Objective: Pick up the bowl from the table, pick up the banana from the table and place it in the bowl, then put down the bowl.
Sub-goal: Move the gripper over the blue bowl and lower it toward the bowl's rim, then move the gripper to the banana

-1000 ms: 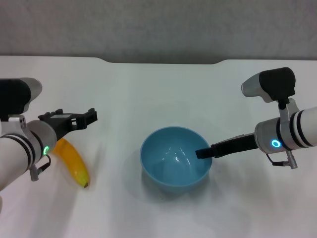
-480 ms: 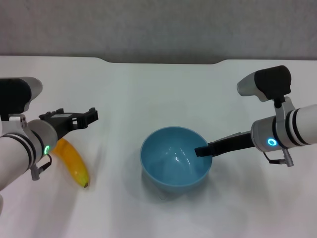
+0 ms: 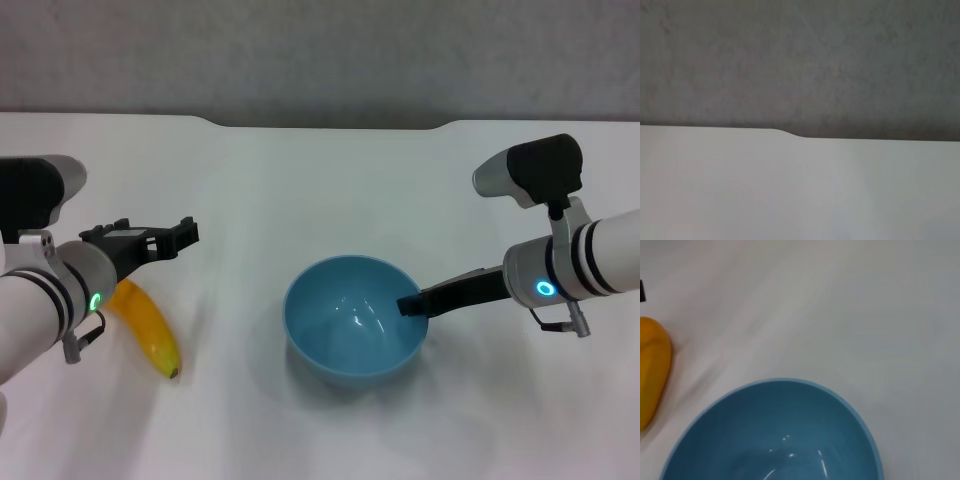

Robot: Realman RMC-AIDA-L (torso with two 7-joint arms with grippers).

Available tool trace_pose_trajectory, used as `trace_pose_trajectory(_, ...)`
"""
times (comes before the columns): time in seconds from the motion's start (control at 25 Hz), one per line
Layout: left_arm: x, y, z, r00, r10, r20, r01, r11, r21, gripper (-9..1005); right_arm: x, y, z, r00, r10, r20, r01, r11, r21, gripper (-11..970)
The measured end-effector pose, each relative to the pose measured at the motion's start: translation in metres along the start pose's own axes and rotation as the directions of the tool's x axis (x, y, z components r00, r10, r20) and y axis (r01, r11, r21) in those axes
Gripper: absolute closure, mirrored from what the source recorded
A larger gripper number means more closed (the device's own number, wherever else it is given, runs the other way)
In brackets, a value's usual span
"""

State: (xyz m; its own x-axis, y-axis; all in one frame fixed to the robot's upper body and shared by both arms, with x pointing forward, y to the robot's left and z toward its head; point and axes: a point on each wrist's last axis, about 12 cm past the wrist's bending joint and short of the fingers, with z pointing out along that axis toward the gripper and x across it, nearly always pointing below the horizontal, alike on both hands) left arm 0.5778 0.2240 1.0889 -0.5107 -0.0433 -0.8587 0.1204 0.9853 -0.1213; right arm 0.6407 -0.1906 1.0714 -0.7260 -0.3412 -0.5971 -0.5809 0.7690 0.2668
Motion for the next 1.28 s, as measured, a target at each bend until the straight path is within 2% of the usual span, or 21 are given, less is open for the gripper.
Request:
trace_pose_trajectory(0.12, 0.000, 0.000, 0.000, 1.000, 0.000, 0.000, 0.000, 1.000, 0.000, 103, 0.001, 0.000, 0.001, 1.000, -0.001, 0.002, 0.001, 1.000, 0.013, 618)
trace_pose_trajectory(0.28, 0.000, 0.002, 0.000, 1.000, -0.003, -0.001, 0.003, 1.000, -0.005, 103, 0.002, -0.001, 0.004, 1.000, 0.001, 0.006, -0.001, 1.000, 0.031, 839)
trace_pose_trajectory(0.56, 0.003, 0.003, 0.001, 1.000, -0.004, -0.009, 0.004, 1.000, -0.010, 103, 0.003, 0.000, 0.007, 1.000, -0.031, 0.002, 0.030, 0.998, 0.058, 836)
trace_pose_trajectory(0.76, 0.005, 0.005, 0.000, 1.000, -0.008, -0.012, 0.008, 1.000, -0.015, 103, 0.003, 0.000, 0.008, 0.999, -0.017, 0.028, 0.015, 0.998, 0.062, 833)
trace_pose_trajectory(0.88, 0.006, 0.005, 0.000, 1.000, -0.008, -0.014, 0.008, 1.000, -0.015, 103, 0.003, -0.002, 0.006, 0.999, -0.014, 0.047, 0.011, 0.998, 0.067, 923)
trace_pose_trajectory(1.04, 0.007, 0.005, -0.001, 1.000, -0.007, -0.019, 0.007, 1.000, -0.015, 103, 0.006, -0.003, 0.002, 0.996, -0.004, 0.085, -0.001, 0.998, 0.056, 923)
trace_pose_trajectory(1.28, 0.005, -0.005, -0.008, 0.998, 0.009, -0.062, -0.010, 1.000, -0.020, 103, 0.017, -0.006, -0.004, 0.995, 0.022, 0.101, -0.028, 0.998, 0.057, 923)
